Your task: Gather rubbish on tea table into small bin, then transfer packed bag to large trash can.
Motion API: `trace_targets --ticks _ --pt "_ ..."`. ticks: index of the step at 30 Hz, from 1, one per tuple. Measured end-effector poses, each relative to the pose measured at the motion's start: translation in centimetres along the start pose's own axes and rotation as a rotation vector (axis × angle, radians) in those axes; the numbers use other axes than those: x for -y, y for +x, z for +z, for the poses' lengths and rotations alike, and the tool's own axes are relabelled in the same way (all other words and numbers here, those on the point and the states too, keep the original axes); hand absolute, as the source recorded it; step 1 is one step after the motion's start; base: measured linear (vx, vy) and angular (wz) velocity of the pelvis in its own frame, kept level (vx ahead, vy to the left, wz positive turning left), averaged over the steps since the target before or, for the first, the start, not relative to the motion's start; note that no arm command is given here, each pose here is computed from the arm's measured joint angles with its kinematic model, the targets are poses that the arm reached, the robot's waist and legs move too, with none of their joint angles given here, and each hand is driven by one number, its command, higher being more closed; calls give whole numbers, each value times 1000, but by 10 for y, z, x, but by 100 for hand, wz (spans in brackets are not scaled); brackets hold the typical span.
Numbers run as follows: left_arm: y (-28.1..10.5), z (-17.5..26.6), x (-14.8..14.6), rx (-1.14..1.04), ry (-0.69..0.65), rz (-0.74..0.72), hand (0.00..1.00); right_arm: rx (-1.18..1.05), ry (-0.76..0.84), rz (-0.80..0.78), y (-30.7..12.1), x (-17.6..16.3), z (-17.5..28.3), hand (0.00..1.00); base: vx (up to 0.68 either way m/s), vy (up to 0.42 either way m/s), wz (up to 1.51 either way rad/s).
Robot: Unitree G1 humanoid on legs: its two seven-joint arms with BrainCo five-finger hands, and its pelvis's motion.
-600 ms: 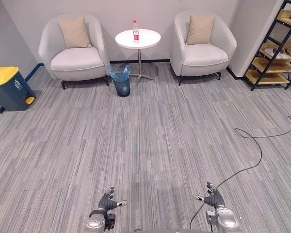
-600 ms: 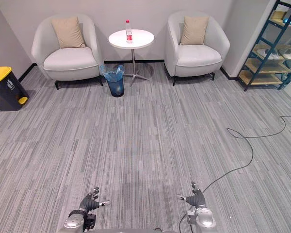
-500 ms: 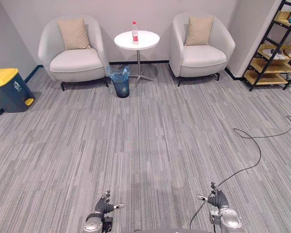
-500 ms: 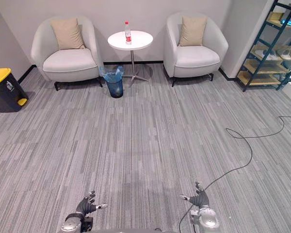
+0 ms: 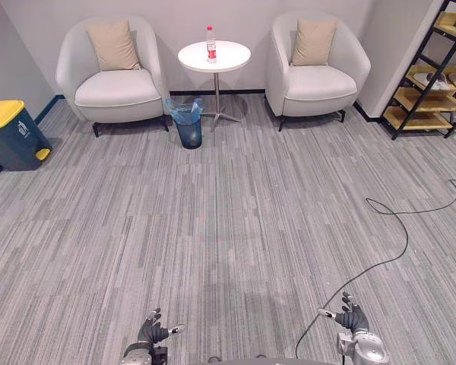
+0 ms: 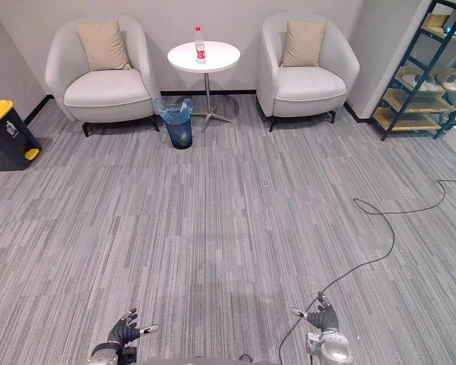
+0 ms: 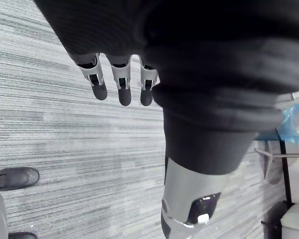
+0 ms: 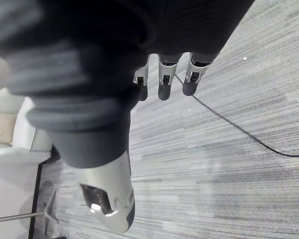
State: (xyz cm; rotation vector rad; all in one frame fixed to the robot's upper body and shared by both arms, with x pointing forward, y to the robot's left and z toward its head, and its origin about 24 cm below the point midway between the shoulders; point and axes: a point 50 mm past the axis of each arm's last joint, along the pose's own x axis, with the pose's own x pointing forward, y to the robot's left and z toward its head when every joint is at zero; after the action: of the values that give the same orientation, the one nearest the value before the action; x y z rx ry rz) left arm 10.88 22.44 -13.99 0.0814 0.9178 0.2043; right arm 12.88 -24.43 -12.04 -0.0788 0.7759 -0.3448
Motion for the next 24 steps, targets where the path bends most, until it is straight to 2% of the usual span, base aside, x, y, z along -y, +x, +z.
trace_targets --ticks 24 --pt "-3 -7 8 -18 -17 -23 0 -18 55 -17 -1 -1 -4 0 -9 -2 -3"
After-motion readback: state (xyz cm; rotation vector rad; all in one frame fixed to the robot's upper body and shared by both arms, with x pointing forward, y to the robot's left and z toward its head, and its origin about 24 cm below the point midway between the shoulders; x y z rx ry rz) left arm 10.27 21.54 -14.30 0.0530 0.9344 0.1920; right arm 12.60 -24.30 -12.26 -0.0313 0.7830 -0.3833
